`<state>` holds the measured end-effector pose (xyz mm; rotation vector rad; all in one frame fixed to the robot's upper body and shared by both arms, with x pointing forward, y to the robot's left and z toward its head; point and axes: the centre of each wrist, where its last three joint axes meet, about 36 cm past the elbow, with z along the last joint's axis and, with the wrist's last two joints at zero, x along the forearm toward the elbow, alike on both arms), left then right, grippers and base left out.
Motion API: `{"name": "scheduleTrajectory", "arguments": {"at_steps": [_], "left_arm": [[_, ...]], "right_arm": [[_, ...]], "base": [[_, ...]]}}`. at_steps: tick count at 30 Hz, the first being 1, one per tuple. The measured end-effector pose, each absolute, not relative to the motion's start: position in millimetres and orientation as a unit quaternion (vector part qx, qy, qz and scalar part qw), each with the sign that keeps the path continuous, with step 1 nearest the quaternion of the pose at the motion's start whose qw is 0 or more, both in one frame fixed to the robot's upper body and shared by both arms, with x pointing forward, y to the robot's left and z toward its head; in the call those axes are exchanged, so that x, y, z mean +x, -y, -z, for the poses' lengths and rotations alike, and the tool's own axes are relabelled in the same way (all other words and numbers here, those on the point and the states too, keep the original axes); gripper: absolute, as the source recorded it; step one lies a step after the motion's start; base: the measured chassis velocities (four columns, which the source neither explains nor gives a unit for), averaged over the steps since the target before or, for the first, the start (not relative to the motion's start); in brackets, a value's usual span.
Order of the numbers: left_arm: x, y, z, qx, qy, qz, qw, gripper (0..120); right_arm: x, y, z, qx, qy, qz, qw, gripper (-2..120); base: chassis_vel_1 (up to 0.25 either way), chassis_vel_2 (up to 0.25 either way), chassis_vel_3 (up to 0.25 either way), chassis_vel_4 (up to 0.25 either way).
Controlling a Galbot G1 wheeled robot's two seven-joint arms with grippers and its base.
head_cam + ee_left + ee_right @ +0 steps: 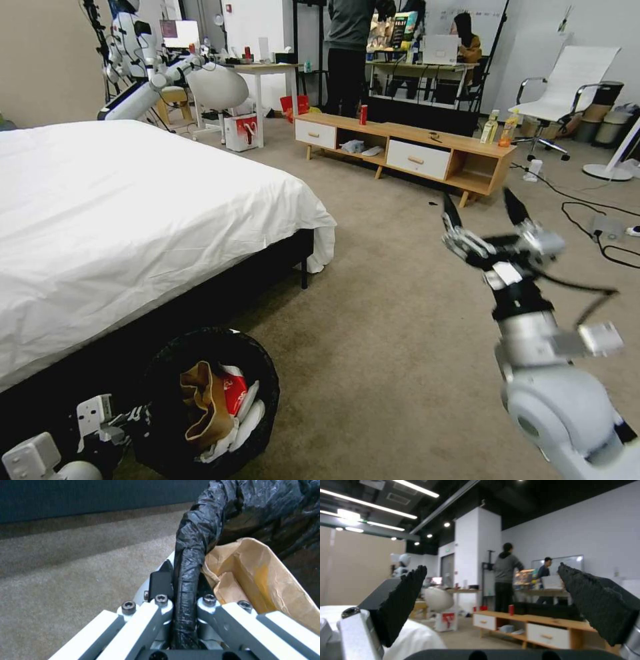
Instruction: Pick up the trash bin and place the garbage on the floor into it.
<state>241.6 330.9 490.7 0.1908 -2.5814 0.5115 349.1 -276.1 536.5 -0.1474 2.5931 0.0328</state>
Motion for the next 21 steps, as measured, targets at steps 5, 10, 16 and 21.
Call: {"name": "scheduleTrajectory", "arguments": {"at_steps": [5,10,16,21], "left_arm": [[237,-324,-488,0.067,0.949,-0.173,0.253,3],[235,-321,-488,0.072,0.953,-0.16,0.247,3],[231,-318,-487,0.073,0.955,-0.145,0.246,3],[230,-318,-489,0.074,0.957,-0.141,0.244,3]], "right_arm": [[329,287,-533,-0.025,-0.961,0.015,0.275,99],[313,290,-529,0.006,-0.958,0.069,0.277,96],[295,287,-520,0.039,-0.957,0.097,0.27,94],[291,287,-517,0.052,-0.957,0.098,0.269,96]], "base": [[0.0,0.0,0.0,0.0],[0.0,0.0,0.0,0.0],[0.0,0.0,0.0,0.0],[-0.032,-0.028,-0.032,-0.038]]}}
